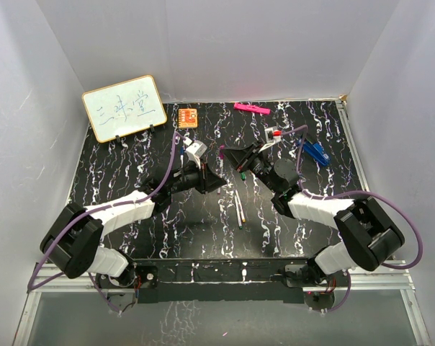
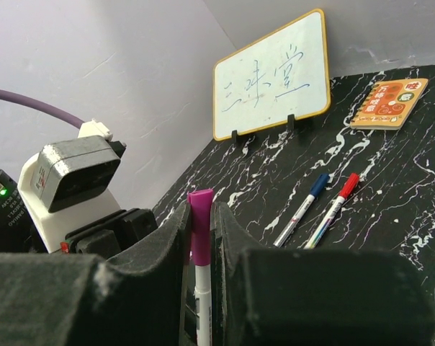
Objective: Insert the pens into the pen caps
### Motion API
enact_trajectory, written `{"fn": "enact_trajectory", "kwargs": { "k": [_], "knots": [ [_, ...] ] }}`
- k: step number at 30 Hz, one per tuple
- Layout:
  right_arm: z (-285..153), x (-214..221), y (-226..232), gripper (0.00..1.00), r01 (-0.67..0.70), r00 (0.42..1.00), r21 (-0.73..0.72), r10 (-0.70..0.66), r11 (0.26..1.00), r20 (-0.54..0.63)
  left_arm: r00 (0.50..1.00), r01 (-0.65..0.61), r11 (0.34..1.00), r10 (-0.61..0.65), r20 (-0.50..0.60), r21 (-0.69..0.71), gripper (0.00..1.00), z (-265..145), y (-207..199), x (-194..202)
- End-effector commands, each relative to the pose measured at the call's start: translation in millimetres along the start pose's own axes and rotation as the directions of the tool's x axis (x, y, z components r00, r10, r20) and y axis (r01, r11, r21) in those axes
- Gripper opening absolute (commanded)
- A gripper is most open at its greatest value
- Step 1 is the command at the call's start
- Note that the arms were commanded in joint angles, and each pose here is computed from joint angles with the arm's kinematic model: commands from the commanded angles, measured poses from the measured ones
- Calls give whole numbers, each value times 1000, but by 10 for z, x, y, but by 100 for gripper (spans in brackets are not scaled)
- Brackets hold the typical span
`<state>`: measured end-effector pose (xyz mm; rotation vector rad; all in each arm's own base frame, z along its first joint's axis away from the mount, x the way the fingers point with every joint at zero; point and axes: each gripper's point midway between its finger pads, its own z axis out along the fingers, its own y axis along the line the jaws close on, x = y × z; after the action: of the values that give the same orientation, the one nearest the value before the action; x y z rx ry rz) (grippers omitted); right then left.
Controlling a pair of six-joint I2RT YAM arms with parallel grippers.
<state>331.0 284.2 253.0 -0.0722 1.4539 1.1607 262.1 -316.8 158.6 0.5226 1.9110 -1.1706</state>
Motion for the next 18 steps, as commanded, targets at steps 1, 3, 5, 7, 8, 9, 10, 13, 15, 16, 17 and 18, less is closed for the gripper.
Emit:
{"fn": "enact_trajectory", "kwargs": {
  "k": [1,3,5,7,8,9,10,13,15,16,17,18],
  "knots": [
    [2,-22,145,0,0,1000,-59,0,998,-3,996,-52,998,49,79,40,0,-35,-174,-273],
    [7,34,138,0,-2,1000,-66,1,998,-20,994,-54,997,49,95,51,0,-35,-211,-329],
    [12,87,136,0,-6,999,-75,3,997,-38,992,-53,996,44,119,66,0,-39,-258,-395],
    [19,130,143,0,-12,999,-87,8,996,-53,988,-56,996,44,147,73,0,-48,-292,-469],
    [22,140,159,0,-16,998,-98,11,995,-57,985,-58,996,45,166,72,0,-55,-303,-516],
    [24,153,173,0,-20,998,-109,13,994,-61,981,-56,996,42,187,71,0,-63,-310,-555],
    [23,167,183,0,-26,998,-117,18,993,-63,978,-49,997,35,207,66,0,-70,-305,-589],
    [21,196,221,0,-42,997,-149,33,988,-64,960,-36,996,12,280,79,0,-93,-347,-729],
    [29,221,242,0,-54,997,-169,43,984,-69,949,-29,995,-1,315,91,0,-99,-375,-809],
    [39,235,247,0,-62,996,-176,49,982,-74,944,-32,995,-2,331,96,0,-105,-394,-853],
    [49,263,254,0,-70,995,-182,56,981,-85,940,-38,994,1,341,100,0,-110,-412,-890],
    [61,283,252,0,-78,994,-184,62,980,-92,937,-44,994,6,349,101,0,-114,-426,-923]
  ]
}}
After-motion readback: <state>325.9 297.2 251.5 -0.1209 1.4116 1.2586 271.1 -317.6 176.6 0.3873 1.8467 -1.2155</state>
